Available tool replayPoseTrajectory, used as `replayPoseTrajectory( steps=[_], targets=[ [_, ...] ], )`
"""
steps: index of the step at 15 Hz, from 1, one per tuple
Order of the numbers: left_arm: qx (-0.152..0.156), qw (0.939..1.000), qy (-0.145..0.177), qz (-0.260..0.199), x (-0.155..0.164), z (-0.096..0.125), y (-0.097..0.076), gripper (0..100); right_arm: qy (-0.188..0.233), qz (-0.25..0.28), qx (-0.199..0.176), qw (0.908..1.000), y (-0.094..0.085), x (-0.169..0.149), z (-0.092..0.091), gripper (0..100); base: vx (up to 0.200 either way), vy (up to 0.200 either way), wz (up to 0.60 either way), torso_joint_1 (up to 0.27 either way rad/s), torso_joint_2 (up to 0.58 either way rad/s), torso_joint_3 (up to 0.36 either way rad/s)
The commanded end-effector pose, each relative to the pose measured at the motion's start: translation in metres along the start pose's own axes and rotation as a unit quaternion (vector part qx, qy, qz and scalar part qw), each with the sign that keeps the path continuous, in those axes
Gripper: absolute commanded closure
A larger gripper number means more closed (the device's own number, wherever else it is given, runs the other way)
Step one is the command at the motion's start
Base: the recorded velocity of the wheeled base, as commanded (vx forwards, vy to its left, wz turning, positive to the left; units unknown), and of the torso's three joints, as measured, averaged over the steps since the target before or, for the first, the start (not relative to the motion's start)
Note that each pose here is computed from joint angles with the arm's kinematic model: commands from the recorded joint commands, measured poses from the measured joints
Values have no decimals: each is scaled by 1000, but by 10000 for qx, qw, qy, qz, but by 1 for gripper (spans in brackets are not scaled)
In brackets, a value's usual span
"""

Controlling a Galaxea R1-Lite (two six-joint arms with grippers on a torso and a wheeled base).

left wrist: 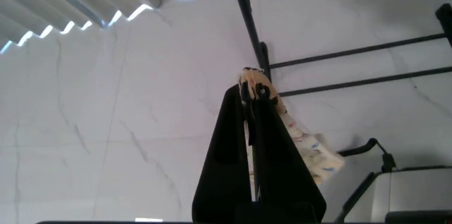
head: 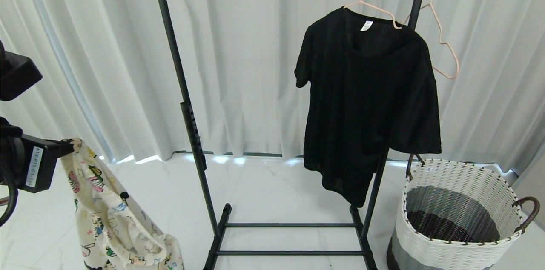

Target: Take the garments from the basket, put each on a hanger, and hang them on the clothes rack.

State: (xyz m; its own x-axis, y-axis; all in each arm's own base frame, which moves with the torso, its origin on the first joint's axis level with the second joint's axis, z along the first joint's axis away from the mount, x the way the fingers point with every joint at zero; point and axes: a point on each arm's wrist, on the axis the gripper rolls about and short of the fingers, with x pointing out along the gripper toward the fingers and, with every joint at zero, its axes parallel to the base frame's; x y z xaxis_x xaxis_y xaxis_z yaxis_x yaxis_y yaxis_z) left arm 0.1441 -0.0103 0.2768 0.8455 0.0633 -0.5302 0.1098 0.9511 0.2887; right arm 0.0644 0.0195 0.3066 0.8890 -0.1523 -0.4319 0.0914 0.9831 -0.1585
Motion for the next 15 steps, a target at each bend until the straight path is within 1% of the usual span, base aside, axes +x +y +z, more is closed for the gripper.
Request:
replayPoseTrajectory(
  steps=[1,3,5,8,12,15],
  targets=[
    [-35,9999,19,128,-2,-2,2,100,2,27,14,10000,3,4,1,0,0,0,0,61,-222,-154],
    [-35,9999,21,136,-2,-2,2,100,15,26,113,9999,5,7,3,0,0,0,0,93,-244,-239],
    [-31,9999,45,137,0,-2,2,100,11,27,213,9998,6,9,4,0,0,0,0,161,-486,-290],
    [-43,9999,14,138,-1,-2,2,100,94,122,227,9996,9,13,5,0,0,0,0,170,-468,-289],
    [-42,9999,-7,121,-2,-2,2,100,35,62,346,9994,11,21,12,0,0,0,0,185,-470,-281],
    [-34,9999,-9,113,-3,-2,2,100,48,60,338,9994,13,23,13,0,0,0,0,201,-481,-282]
  ],
)
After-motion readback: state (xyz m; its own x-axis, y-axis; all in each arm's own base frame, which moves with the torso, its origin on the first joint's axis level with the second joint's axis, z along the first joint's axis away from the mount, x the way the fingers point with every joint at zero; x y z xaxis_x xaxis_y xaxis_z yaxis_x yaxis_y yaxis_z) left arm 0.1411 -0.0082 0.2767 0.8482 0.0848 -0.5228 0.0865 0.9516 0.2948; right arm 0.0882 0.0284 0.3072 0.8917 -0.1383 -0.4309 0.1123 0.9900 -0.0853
